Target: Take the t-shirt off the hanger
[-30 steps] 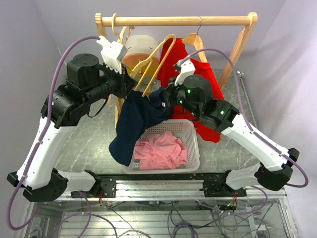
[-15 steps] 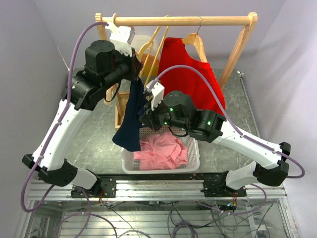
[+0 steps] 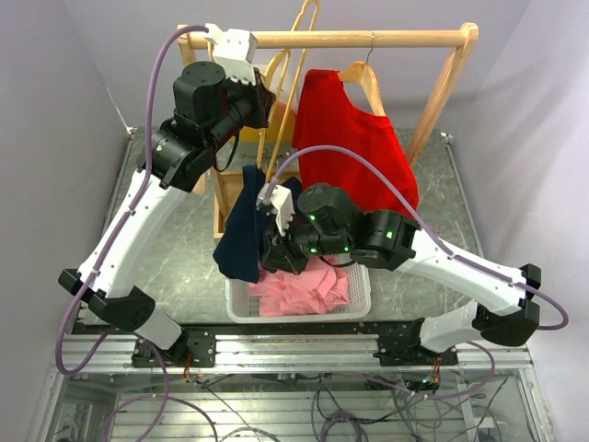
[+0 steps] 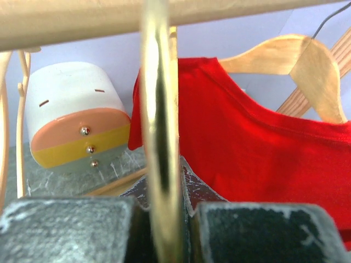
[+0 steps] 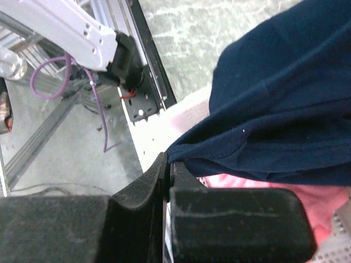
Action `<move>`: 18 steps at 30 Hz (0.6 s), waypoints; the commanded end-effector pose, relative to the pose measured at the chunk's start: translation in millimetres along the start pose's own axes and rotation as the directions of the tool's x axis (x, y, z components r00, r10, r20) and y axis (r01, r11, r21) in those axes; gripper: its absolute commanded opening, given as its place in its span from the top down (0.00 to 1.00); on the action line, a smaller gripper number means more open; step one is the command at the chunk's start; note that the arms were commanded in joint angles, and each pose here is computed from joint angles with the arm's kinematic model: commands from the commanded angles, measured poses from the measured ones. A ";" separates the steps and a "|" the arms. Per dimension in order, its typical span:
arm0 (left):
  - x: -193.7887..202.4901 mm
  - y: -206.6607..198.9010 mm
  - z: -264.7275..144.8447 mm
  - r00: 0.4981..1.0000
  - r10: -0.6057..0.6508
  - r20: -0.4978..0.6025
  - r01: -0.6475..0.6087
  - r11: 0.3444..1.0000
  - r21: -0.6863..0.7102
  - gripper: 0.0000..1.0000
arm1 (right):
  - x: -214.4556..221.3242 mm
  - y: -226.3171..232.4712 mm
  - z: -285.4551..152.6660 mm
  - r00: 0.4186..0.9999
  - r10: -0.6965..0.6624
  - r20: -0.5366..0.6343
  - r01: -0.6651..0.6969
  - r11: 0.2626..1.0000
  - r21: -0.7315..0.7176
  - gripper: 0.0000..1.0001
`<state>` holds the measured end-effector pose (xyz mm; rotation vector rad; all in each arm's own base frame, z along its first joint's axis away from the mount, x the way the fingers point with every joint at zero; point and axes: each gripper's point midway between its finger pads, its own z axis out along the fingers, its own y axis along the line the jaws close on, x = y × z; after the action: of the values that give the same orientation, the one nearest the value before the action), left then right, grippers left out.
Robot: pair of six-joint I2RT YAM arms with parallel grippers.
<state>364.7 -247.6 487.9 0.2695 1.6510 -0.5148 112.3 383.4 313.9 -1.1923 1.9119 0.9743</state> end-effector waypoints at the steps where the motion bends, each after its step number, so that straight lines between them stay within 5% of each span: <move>1: -48.7 -1.6 -6.1 0.987 -0.011 0.162 0.012 1.000 -0.007 0.93 | 11.3 2.9 -31.6 0.999 0.015 -0.031 -0.014 1.000 0.022 1.00; 18: -38.3 23.7 27.0 0.994 0.024 0.111 -0.015 0.997 -0.079 0.93 | 16.8 -5.0 -21.9 0.999 0.044 -0.002 -0.044 0.997 0.067 1.00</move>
<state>395.9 -248.0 496.9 0.2428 1.6238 -0.4633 108.4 349.8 305.9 -1.1323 1.9920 0.9018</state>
